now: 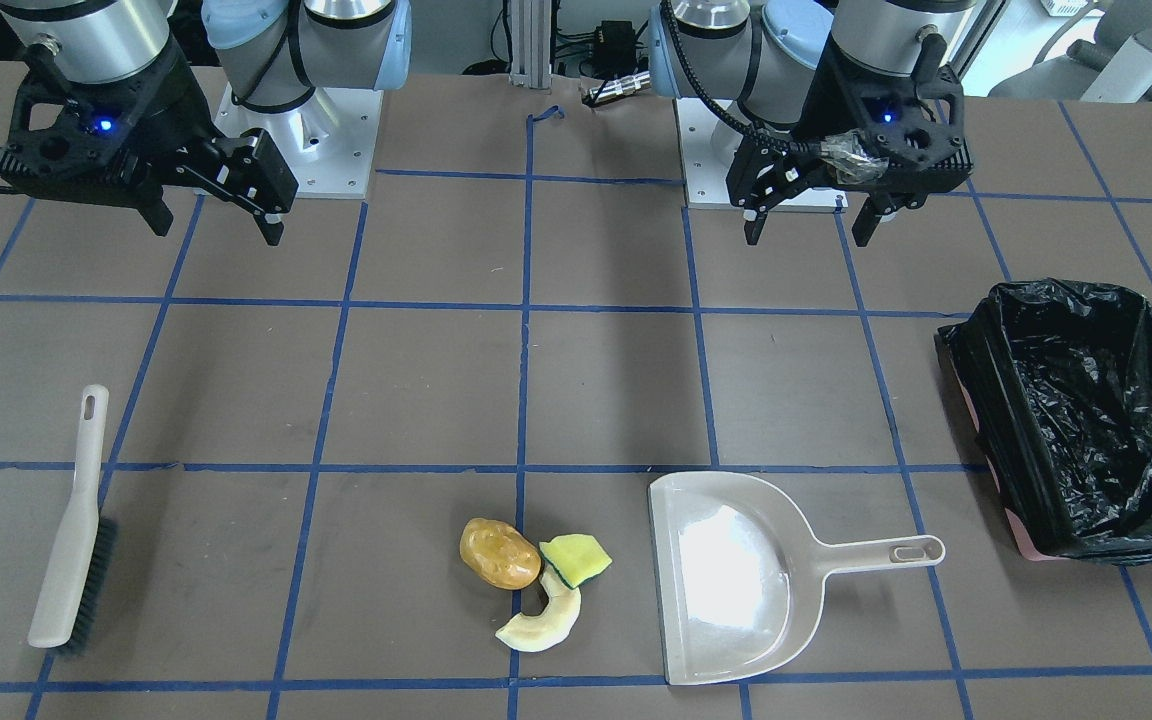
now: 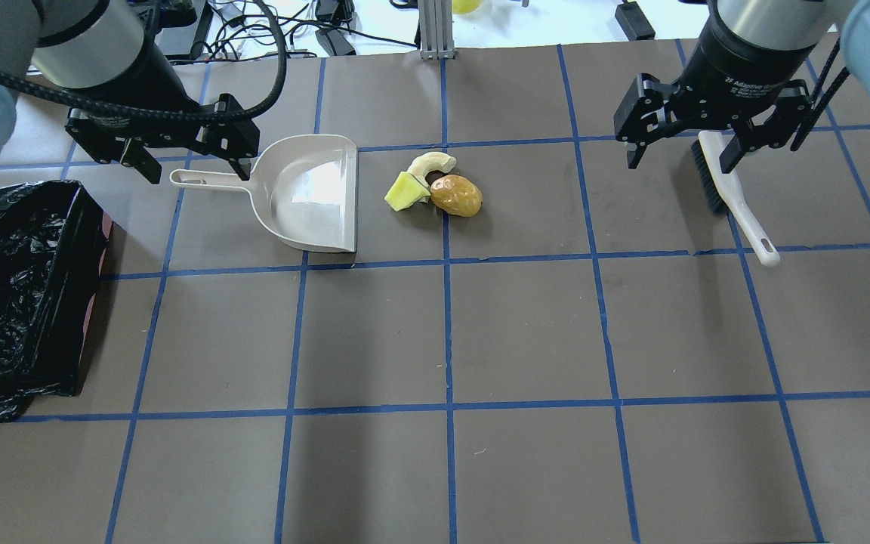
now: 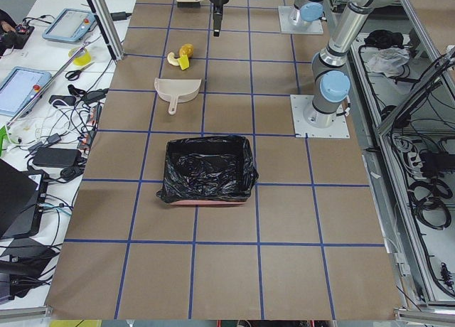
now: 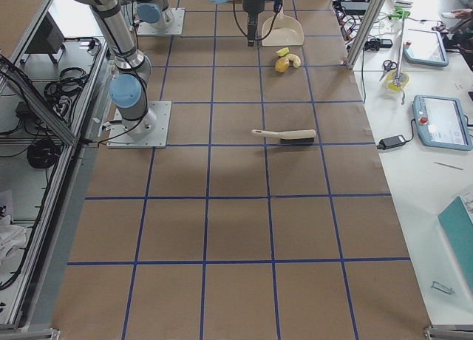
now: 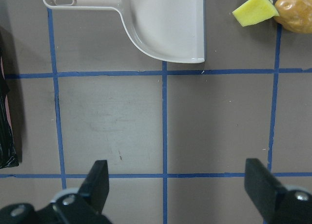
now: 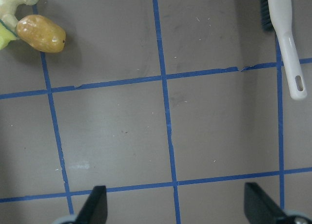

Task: Sweep and dump trash into bin
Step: 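Lower the left gripper onto the dustpan handle while the right moves to the brush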

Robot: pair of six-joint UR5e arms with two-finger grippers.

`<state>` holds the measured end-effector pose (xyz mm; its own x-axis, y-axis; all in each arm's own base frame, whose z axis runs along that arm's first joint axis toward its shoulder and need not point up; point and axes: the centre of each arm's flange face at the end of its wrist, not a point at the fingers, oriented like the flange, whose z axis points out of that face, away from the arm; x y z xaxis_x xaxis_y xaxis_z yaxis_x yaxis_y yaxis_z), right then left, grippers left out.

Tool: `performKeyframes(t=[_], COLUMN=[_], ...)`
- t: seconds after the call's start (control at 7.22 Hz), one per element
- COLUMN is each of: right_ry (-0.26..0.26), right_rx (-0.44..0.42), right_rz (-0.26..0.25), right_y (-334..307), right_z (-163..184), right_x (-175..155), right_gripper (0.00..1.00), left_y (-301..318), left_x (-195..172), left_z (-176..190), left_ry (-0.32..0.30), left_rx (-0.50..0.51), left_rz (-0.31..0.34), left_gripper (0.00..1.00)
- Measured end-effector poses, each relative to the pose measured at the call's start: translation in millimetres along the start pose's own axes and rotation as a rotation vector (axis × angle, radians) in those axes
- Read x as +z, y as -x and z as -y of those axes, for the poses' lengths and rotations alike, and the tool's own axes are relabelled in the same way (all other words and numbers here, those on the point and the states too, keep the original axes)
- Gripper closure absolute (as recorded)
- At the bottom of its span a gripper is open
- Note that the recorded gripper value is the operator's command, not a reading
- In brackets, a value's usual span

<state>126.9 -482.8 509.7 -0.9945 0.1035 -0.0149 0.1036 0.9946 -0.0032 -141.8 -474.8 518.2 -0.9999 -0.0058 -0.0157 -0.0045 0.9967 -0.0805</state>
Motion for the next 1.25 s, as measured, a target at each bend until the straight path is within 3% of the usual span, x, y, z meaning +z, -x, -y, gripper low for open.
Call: performKeyframes(t=[0.69,0.97,1.25], right_ry=[0.004,0.013,0.038], right_rx=[-0.002,-0.020,-0.115], right_rz=[0.001,-0.003,-0.039], right_y=[0.8,-0.6,-30.0], right_z=[1.3,3.7,12.4], right_x=[3.0,8.7,23.0], right_gripper=[0.00,0.00,0.00], left_y=[8.9,29.9,41.9], left_x=[14.0,38.8,84.7], left_z=[1.9,20.8,57.7], left_ry=[0.032,0.066,0.064], left_rx=[-0.003,0.030,0.074], left_rz=[0.009,0.004,-0.002], left_gripper=[0.00,0.00,0.00])
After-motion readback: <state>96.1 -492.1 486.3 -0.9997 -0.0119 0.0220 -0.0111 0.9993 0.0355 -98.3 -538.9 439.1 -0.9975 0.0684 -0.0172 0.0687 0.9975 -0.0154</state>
